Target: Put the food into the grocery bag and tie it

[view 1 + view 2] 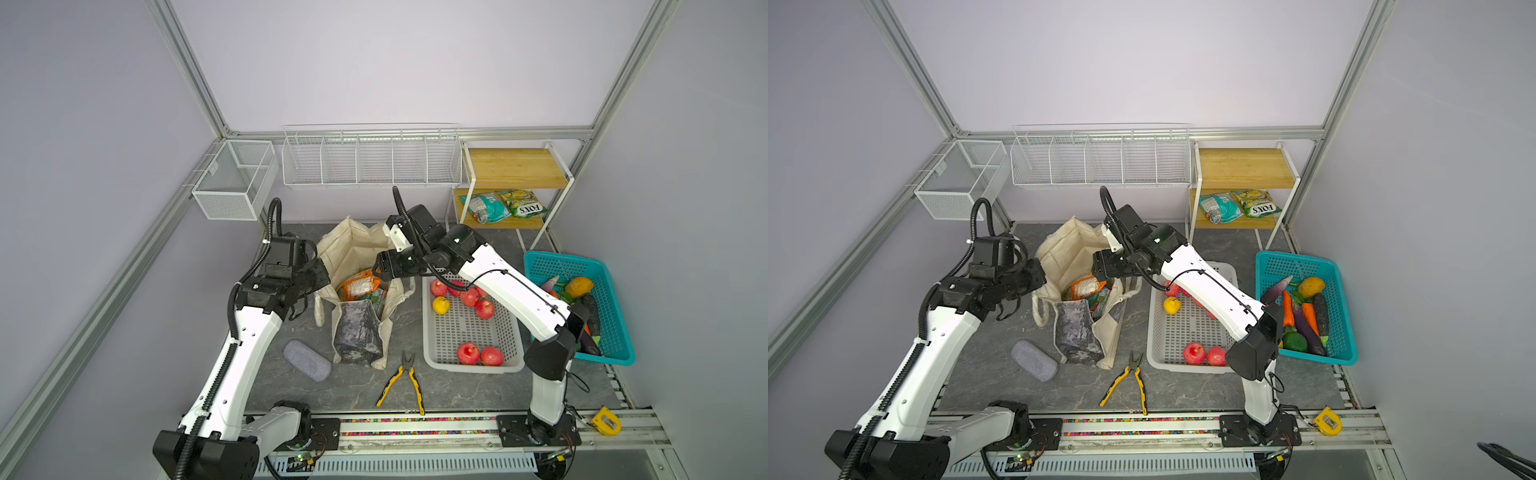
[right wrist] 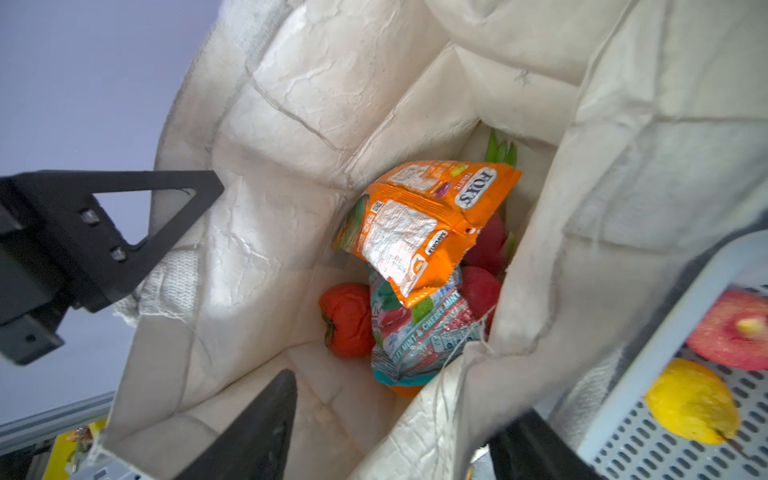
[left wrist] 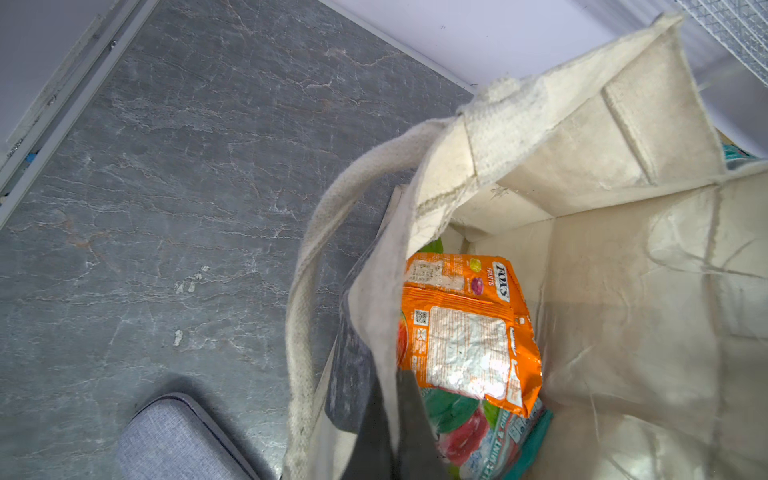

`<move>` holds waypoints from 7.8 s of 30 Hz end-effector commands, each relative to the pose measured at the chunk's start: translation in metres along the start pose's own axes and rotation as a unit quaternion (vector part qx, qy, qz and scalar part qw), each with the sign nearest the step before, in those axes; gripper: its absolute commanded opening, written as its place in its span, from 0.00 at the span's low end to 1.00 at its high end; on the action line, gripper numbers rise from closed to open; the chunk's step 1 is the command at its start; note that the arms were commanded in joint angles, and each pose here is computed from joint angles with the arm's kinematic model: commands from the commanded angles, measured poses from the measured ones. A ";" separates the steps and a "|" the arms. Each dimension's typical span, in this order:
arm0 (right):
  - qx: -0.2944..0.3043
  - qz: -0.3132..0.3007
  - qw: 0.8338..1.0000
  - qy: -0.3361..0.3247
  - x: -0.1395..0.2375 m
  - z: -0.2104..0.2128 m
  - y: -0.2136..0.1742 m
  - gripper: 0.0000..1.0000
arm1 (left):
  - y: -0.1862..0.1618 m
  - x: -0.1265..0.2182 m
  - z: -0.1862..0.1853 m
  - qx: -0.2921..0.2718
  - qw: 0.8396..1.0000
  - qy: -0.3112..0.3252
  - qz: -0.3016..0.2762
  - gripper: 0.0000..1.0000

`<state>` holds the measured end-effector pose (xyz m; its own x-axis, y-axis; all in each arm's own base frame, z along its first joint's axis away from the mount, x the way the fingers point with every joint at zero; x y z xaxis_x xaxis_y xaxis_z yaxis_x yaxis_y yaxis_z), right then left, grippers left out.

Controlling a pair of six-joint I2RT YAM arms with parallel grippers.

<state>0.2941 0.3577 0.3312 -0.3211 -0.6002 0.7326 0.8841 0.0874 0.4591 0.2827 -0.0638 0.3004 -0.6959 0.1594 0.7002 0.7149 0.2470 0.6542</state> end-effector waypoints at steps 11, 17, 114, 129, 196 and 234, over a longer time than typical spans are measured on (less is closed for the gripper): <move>-0.159 -0.096 0.982 -0.023 0.070 -0.075 0.027 0.77 | -0.008 0.002 0.008 0.001 1.000 0.017 0.017 0.00; -0.280 -0.047 0.958 -0.044 0.023 -0.132 -0.006 0.69 | -0.007 0.002 0.008 0.000 1.000 0.019 0.017 0.00; -0.111 -0.179 0.975 0.071 0.113 -0.097 0.034 0.07 | -0.010 0.091 0.085 0.246 0.955 0.148 -0.078 0.75; -0.124 -0.180 0.974 0.063 0.127 -0.117 0.029 0.07 | -0.098 -0.013 0.085 0.366 0.929 -0.055 -0.016 0.65; -0.128 -0.178 0.973 0.072 0.127 -0.118 0.033 0.07 | -0.056 -0.007 0.095 0.267 0.962 0.048 0.041 0.00; 0.131 -0.172 0.944 0.251 0.096 0.029 0.047 0.07 | 0.138 0.111 -0.093 0.051 0.932 -0.319 -0.163 0.00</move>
<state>0.2996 0.3141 0.4208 -0.3542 -0.8890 0.2901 0.6741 -0.0277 0.7381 0.3116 -0.0901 0.4674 -0.8111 0.5381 0.2293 0.5231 0.4919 0.6960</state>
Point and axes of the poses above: each gripper's point midway between its finger pads, its own x axis back along the fingers, its own z axis along the line the jaws close on, y = z × x, the point moved 5 cm from there along x, back along the fingers, and after that the axes turned 8 degrees about -x, right-handed, at the moved point
